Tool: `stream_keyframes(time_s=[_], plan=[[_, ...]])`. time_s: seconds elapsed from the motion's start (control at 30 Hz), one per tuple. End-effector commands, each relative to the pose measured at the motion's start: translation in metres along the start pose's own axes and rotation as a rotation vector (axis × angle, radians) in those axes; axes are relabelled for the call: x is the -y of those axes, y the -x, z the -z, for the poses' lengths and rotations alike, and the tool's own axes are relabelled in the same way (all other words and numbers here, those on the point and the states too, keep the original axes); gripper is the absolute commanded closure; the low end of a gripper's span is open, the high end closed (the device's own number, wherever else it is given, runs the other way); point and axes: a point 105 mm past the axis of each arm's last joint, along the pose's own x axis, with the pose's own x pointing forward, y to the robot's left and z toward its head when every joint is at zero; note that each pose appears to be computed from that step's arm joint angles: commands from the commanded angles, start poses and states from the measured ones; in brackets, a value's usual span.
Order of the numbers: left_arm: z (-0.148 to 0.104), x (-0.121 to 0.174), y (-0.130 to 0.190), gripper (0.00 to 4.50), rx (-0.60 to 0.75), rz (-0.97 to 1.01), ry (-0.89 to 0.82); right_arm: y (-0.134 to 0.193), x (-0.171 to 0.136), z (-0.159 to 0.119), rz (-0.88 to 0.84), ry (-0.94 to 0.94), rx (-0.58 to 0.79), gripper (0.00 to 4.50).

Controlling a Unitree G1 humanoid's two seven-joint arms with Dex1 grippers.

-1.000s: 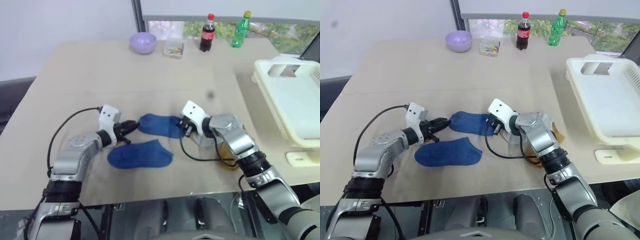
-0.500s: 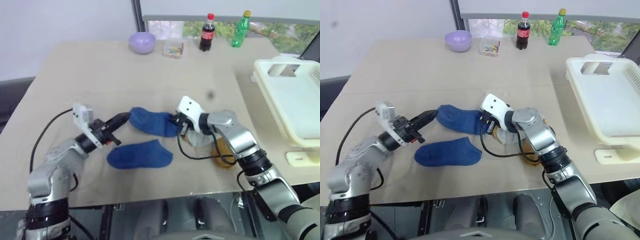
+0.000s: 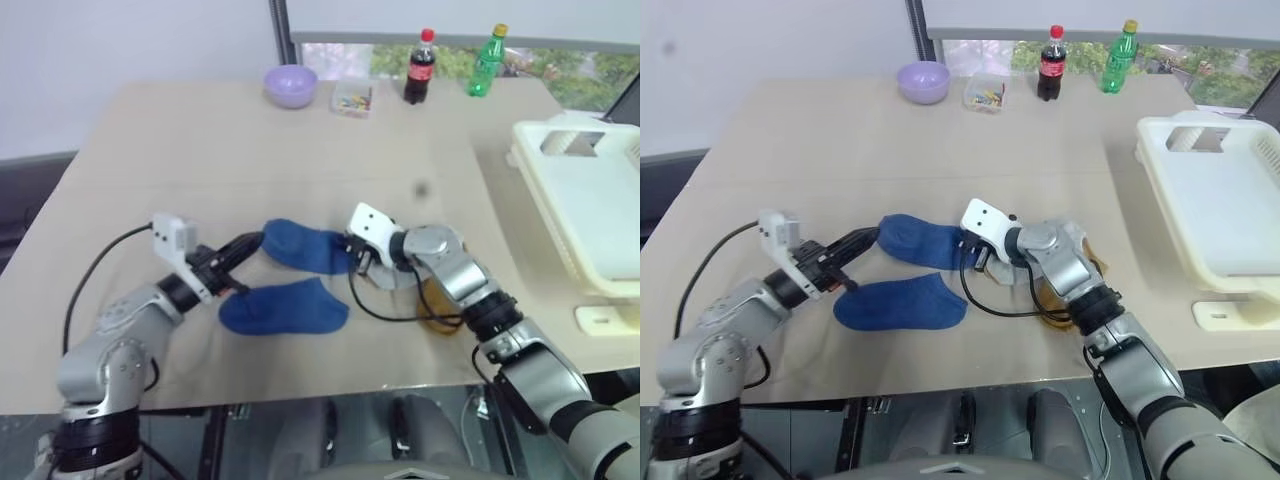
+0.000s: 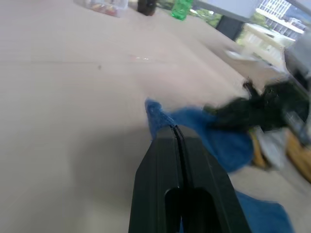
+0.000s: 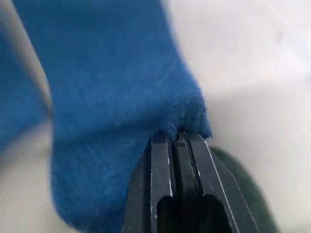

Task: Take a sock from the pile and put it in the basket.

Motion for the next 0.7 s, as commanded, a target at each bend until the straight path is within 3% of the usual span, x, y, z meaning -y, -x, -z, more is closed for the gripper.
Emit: stream_keyframes(time_s=[0.03, 0.13, 0.23, 0.27, 0.4, 0.57, 0.7], plan=[[-0.005, 0.003, -0.026, 4.44, 0.028, -0.016, -0.036, 0.007, 0.028, 0.014, 0.065, 0.026, -0.05, 4.5], [-0.005, 0.004, -0.032, 4.5, 0.029, -0.015, -0.04, 0.012, 0.033, 0.015, 0.042, 0.015, -0.037, 3.55], [-0.003, 0.0, -0.027, 4.5, 0.015, -0.017, -0.044, 0.015, 0.038, 0.007, 0.056, 0.007, 0.003, 2.23], [-0.002, -0.004, -0.022, 4.5, 0.003, -0.028, -0.048, 0.016, 0.037, 0.002, 0.048, -0.013, 0.023, 2.04], [0.005, -0.021, -0.008, 4.5, -0.043, -0.08, -0.067, 0.015, 0.03, -0.015, 0.009, -0.088, 0.079, 2.04], [0.004, -0.024, -0.006, 4.5, -0.038, -0.086, -0.074, 0.007, 0.029, -0.003, 0.029, -0.001, -0.037, 2.04], [0.005, -0.024, -0.004, 4.5, -0.038, -0.09, -0.079, 0.004, 0.023, -0.015, 0.001, 0.011, -0.015, 3.28]])
